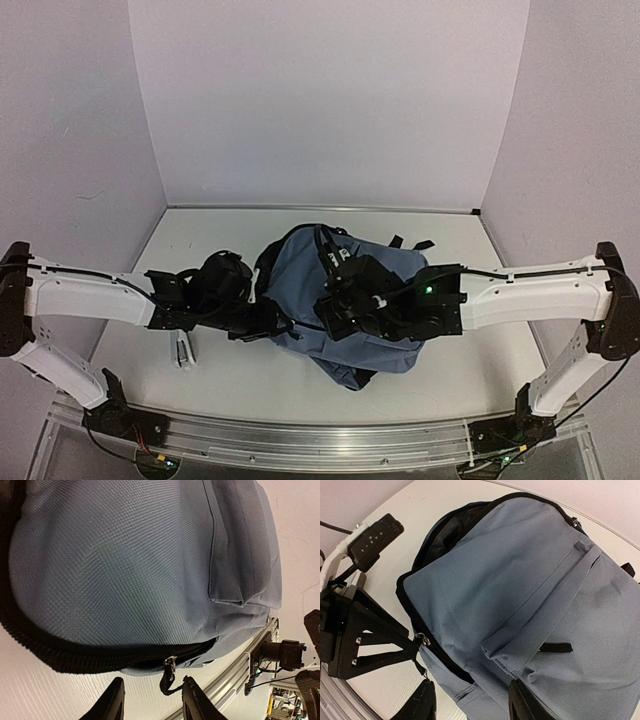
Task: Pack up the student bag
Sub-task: Zip the student bag at the center of the board.
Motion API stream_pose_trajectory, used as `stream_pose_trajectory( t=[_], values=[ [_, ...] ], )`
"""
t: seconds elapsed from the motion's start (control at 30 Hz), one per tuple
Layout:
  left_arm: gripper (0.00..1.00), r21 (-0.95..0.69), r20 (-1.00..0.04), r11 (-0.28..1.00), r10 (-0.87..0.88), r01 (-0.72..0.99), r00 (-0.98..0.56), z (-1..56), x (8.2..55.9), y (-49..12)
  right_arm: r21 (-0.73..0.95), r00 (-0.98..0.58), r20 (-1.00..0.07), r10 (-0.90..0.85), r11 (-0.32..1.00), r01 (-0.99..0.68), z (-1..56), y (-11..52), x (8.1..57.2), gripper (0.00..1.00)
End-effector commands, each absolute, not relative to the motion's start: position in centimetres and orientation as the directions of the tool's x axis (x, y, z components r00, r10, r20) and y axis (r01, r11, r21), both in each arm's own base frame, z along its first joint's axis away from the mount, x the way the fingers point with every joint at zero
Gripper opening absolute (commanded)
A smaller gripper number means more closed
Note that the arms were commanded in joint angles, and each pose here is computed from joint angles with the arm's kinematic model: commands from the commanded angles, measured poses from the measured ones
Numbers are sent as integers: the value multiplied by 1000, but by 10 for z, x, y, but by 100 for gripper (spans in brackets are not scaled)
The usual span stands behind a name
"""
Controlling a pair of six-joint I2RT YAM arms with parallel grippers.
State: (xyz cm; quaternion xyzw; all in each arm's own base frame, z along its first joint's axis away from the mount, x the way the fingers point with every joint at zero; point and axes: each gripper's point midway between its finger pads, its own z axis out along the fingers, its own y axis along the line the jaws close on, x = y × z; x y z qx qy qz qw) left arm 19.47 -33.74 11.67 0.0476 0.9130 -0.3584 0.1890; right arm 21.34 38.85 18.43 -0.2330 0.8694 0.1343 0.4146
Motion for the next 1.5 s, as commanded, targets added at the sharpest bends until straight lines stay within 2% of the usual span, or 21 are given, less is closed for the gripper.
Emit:
stream_pose_trajectory(
  t=[0.0,0.13,0.53,0.73,0.87,1.17,1.3,1.47],
  values=[
    [37,-676,-387,697,-60,239,-920,125,198,-354,33,-549,-787,-280,871,-491,178,388,218,46],
    [33,-676,-383,697,-53,240,-922,122,200,-359,28,-550,-785,-284,871,-490,175,387,217,46],
    [27,-687,-370,689,-60,230,-927,116,203,-368,19,-550,-782,-292,872,-490,171,385,217,45],
    [8,-682,-378,696,-74,224,-923,118,206,-366,11,-539,-776,-326,849,-529,168,389,213,45],
    [0,-660,-383,720,-80,212,-920,119,205,-356,24,-500,-784,-368,787,-616,166,400,204,45],
    [2,-648,-399,723,-54,241,-915,133,197,-344,-79,-397,-773,-495,696,-714,143,429,207,54],
    [5,-641,-400,727,-40,248,-916,130,193,-339,-141,-370,-760,-534,692,-708,131,438,216,57],
    [5,-635,-387,733,-28,245,-922,124,191,-339,-199,-352,-746,-566,693,-692,121,442,224,66]
  ],
)
